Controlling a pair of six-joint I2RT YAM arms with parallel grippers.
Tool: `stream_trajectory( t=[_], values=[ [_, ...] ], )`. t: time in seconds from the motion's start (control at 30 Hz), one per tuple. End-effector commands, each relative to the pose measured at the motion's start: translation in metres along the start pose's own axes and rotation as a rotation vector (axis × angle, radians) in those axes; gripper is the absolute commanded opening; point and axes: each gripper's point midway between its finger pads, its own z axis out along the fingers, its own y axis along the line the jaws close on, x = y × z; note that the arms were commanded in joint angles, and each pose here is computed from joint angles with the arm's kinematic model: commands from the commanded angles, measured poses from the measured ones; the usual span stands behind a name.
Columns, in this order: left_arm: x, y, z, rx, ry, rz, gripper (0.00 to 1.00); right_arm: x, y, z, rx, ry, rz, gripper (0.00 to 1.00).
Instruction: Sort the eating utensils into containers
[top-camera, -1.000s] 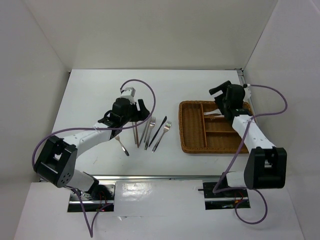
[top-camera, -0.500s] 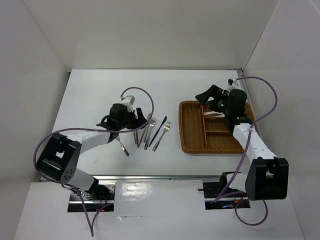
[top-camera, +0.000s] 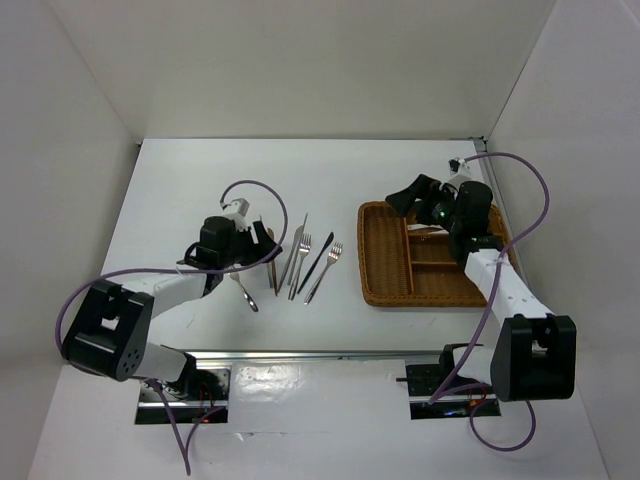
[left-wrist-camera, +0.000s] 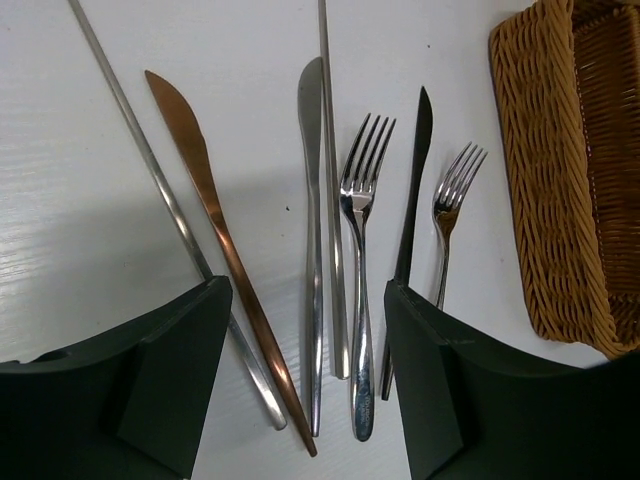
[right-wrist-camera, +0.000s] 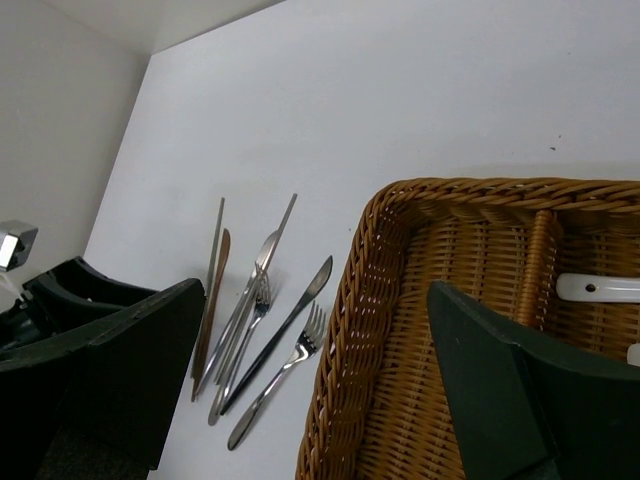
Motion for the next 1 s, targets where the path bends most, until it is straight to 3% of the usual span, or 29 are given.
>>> stream_trajectory(
  t=[0.0, 0.57, 0.97],
  values=[
    [-0.024, -0.006, -0.006, 0.016, -0.082, -0.001, 0.76, -0.008, 0.006, 0.001, -0.038, -0.035, -0.049, 1.00],
    [-0.024, 0.086, -0.077, -0.294, -0.268, -0.275, 0.81, 0.003, 0.008, 0.006, -0.092, -0.005, -0.034, 1.00],
    [-0.007, 0.103, -0.067, -0.241, -0.232, -0.408, 0.77, 0.006, 0.013, 0.005, -0.120, 0.011, -0.034, 1.00]
  ],
)
